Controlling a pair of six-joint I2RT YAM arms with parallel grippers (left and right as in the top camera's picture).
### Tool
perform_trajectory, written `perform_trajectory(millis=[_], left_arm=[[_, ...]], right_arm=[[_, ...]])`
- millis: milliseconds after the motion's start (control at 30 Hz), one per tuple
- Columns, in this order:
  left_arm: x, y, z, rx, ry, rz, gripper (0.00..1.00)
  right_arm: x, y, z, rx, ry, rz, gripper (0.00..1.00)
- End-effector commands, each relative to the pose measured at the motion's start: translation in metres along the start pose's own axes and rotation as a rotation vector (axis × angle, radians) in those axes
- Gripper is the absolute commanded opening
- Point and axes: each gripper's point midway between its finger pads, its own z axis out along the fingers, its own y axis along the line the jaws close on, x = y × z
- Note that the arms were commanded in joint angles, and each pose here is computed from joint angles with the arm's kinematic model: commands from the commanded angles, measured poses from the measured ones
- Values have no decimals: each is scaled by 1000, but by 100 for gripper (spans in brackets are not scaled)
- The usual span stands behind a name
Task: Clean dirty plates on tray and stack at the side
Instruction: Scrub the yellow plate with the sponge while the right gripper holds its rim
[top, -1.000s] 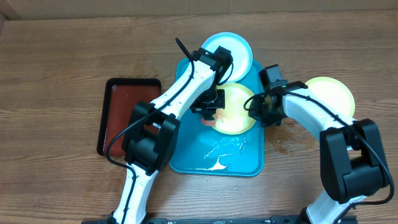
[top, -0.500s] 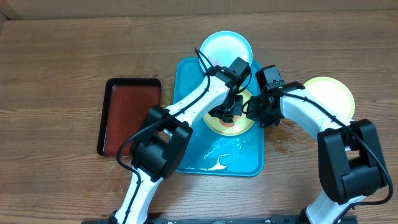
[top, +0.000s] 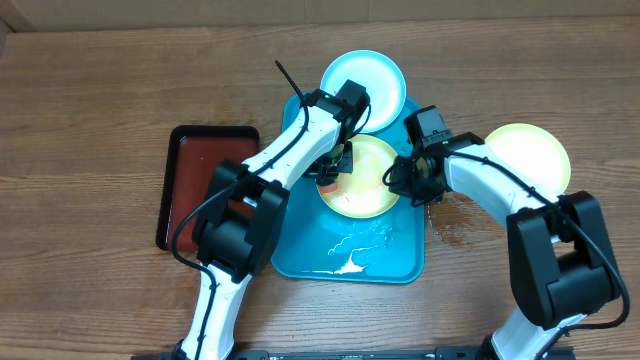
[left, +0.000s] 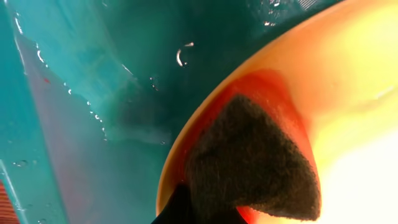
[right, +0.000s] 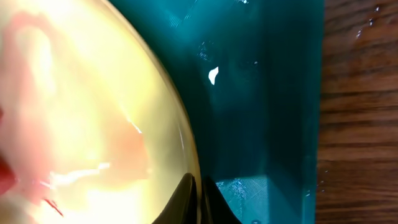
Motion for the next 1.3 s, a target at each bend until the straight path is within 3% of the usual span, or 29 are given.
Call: perform_trajectory(millis=[0,133,400,533,800,1133,1267], left_arm=[[-5,-10,-1,48,-17,-19,4],[22,-66,0,258,85,50,4],[65,-97,0,259,162,145,4],[73,-87,1,215,196,136,4],[45,-34,8,50,146,-29,4],[25,-9,11,55,141,-136,4],[1,8,14,39,71,-178,4]], right_arm=[[1,-14,5,52,5,-2,4],[1,-14,5,52,5,-2,4],[1,-13,5,52,5,-2,4],[1,-13,5,52,5,-2,4],[1,-14,5,52,6,-2,4],[2,-14,5,53,6,-2,4],[1,-14,5,53,6,-2,4]])
